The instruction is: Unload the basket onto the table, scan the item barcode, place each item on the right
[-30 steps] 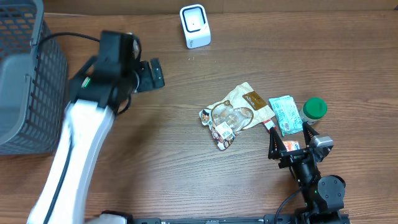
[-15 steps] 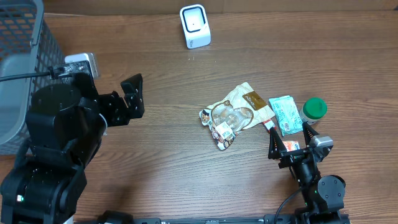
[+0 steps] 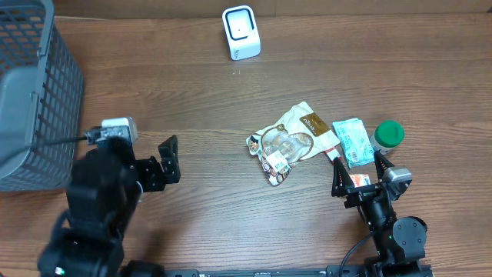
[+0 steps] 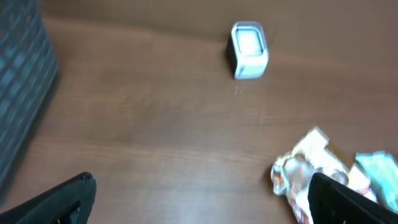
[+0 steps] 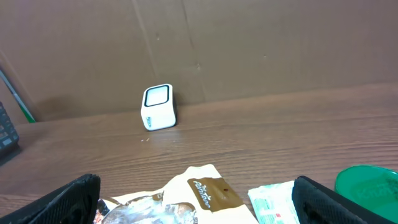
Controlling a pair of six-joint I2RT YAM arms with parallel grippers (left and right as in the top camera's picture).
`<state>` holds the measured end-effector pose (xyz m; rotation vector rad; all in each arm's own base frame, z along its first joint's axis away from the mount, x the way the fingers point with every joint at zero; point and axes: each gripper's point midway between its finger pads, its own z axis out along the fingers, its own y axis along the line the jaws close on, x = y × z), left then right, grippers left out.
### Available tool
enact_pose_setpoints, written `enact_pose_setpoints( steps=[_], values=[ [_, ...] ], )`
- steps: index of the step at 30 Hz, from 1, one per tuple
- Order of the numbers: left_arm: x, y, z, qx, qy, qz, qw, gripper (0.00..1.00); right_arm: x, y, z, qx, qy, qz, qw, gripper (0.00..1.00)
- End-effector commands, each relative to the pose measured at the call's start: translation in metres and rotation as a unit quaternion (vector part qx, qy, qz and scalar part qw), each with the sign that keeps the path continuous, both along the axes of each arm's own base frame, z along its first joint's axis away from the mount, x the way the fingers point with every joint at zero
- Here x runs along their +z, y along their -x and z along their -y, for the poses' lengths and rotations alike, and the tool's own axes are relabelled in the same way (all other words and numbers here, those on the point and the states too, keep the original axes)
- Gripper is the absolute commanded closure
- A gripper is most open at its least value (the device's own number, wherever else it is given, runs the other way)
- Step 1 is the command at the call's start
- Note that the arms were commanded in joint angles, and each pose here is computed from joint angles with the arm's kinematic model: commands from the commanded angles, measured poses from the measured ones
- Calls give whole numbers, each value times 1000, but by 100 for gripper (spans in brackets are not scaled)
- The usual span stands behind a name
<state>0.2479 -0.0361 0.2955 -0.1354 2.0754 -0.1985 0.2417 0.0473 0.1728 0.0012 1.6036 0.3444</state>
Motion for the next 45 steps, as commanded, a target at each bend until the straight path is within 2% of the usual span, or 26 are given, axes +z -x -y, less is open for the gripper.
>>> enact_pose_setpoints(
  steps=[1, 6, 9, 18, 23, 28, 32, 39, 45],
  values=[
    [5, 4, 6, -20, 16, 72, 997, 1, -2, -1, 3, -6, -2, 2, 1000, 0],
    [45, 12, 13, -45, 56, 242, 968, 0, -2, -1, 3, -6, -2, 2, 1000, 0],
    [66, 27, 18, -69, 72, 340, 935, 1, -2, -1, 3, -6, -2, 2, 1000, 0],
    [89, 63, 18, -90, 88, 504, 854, 0, -2, -1, 3, -6, -2, 2, 1000, 0],
    [86, 76, 15, -89, 91, 545, 829, 0, -2, -1, 3, -6, -2, 2, 1000, 0],
    [72, 76, 11, -79, 79, 555, 824, 1, -2, -1, 3, -6, -2, 2, 1000, 0],
    [52, 63, 8, -68, 70, 537, 838, 0, -2, -1, 3, -6, -2, 2, 1000, 0],
    [2, 38, 6, -54, 62, 487, 870, 0, -2, -1, 3, -6, -2, 2, 1000, 0],
    [-48, 17, 8, -55, 30, 391, 918, 0, -2, -1, 3, -6, -2, 2, 1000, 0]
  ],
)
